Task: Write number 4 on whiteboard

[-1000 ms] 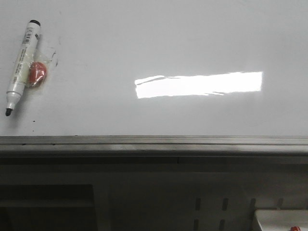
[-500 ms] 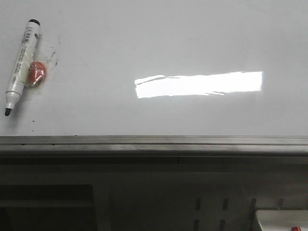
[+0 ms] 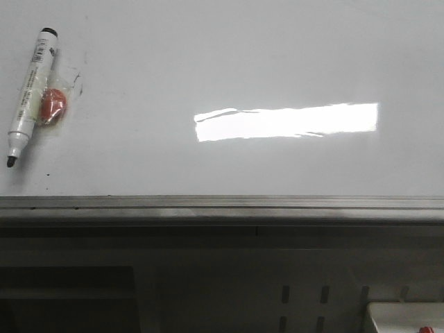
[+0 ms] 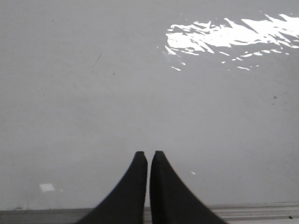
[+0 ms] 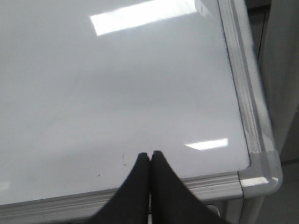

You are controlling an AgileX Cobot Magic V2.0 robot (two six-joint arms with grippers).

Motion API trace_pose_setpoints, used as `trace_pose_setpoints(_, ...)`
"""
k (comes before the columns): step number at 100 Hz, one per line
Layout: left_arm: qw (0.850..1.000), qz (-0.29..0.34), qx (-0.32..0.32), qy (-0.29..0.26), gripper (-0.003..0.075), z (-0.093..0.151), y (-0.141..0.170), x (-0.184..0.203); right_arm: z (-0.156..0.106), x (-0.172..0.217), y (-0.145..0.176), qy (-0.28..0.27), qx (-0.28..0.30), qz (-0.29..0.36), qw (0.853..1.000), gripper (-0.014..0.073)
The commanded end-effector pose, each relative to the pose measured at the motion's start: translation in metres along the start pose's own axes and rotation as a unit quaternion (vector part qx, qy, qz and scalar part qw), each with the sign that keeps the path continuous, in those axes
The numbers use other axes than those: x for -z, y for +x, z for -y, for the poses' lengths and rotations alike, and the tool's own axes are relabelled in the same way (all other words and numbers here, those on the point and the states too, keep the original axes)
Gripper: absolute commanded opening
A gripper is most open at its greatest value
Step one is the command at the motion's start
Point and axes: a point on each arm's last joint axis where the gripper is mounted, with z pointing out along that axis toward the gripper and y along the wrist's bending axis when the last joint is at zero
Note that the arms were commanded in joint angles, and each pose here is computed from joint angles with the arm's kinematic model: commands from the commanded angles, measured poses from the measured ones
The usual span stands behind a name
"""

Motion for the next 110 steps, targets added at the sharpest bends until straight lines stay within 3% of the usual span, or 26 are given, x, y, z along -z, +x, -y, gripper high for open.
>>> trace_pose_setpoints(1, 0.997, 0.071, 0.007, 0.002, -0.0018, 0.000, -0.023, -0.001, -0.001, 0.001, -0.020, 0.001, 0.000, 0.054, 0.999, -0.0064)
trace_pose_setpoints(10, 0.996, 0.092, 0.007, 0.004, 0.0021, 0.000, -0.027, -0.001, -0.001, 0.002, -0.021, 0.001, 0.000, 0.064, 0.998, -0.0064)
trace_pose_setpoints(37, 0.992, 0.121, 0.044, 0.007, 0.0335, 0.000, -0.031, 0.000, -0.001, 0.002, -0.024, 0.001, 0.000, 0.080, 0.997, -0.0064)
trace_pose_setpoints(60, 0.988, 0.139, 0.060, 0.031, 0.0340, 0.004, -0.035, 0.001, -0.001, 0.002, -0.024, 0.001, 0.000, 0.080, 0.997, -0.0064)
trace_pose_setpoints(74, 0.984, 0.128, 0.051, 0.114, 0.0340, 0.020, -0.035, -0.001, -0.001, 0.002, -0.024, 0.001, 0.000, 0.080, 0.997, -0.0064)
trace_pose_setpoints(93, 0.963, 0.082, 0.061, 0.248, 0.0340, 0.054, -0.031, -0.009, -0.001, 0.002, -0.024, 0.001, 0.000, 0.080, 0.997, -0.0064)
trace_pose_setpoints(110, 0.953, 0.037, 0.058, 0.296, 0.0342, 0.081, -0.030, -0.025, -0.001, 0.002, -0.024, 0.001, 0.000, 0.080, 0.997, -0.0064)
